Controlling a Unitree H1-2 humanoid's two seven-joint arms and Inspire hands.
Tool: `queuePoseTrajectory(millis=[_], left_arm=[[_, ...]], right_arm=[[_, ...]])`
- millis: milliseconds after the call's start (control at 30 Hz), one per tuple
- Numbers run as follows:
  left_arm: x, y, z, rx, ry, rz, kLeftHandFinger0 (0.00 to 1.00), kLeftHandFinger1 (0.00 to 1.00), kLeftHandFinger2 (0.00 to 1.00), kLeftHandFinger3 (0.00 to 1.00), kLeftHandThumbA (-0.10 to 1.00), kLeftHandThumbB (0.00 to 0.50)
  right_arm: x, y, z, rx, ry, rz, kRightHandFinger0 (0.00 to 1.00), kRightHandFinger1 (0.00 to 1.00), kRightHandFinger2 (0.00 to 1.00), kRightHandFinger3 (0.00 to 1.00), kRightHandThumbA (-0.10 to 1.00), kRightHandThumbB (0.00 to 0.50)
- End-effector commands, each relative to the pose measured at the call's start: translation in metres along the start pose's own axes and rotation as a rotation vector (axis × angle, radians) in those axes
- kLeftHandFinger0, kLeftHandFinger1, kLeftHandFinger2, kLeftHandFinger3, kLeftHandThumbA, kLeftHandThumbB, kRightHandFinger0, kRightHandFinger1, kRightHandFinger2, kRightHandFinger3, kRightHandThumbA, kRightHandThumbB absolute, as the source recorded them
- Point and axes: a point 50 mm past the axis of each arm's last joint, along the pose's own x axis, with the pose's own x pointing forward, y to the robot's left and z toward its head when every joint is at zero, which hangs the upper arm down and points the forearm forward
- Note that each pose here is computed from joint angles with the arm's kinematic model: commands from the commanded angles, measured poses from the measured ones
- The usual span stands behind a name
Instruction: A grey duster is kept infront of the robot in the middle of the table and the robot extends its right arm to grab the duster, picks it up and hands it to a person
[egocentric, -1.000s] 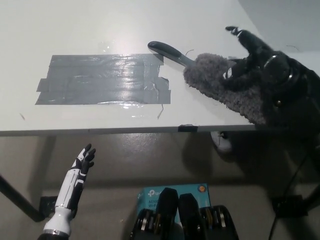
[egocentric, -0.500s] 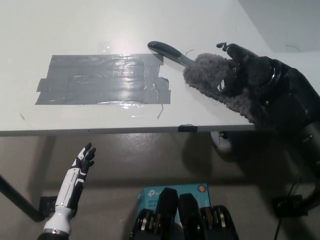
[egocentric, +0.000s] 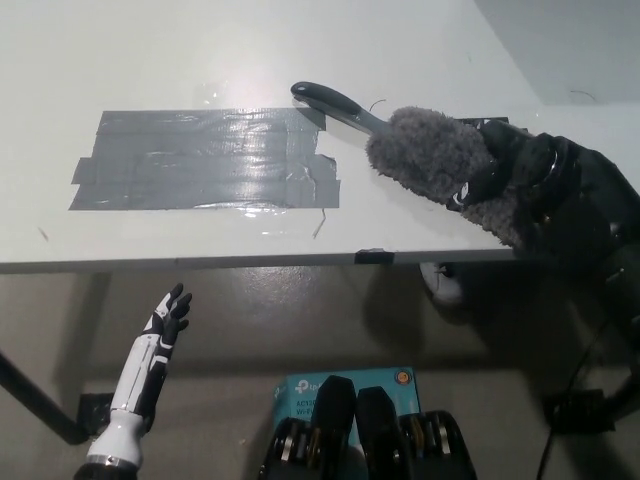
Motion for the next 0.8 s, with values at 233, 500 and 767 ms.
queuePoseTrajectory(millis=[233, 500, 767], left_arm=[[0.016, 0.008, 0.017, 0.029, -0.093, -0.006, 1.0, 1.0, 1.0, 1.0, 1.0, 0.299], [0.02, 0.007, 0.02, 0.027, -0.103, -0.006, 1.0, 1.0, 1.0, 1.0, 1.0, 0.299], [0.021, 0.008, 0.019, 0.025, -0.114, 0.0, 1.0, 1.0, 1.0, 1.0, 1.0, 0.281]], right_arm=[[-0.002, 0.0, 0.023, -0.037, -0.061, 0.038, 1.0, 1.0, 1.0, 1.0, 1.0, 0.5], [0.002, 0.014, 0.02, 0.067, -0.136, 0.0, 0.81, 0.97, 0.9, 0.69, -0.08, 0.317], [0.002, 0.008, 0.014, 0.148, -0.243, -0.114, 0.37, 0.59, 0.71, 1.0, -0.1, 0.16]])
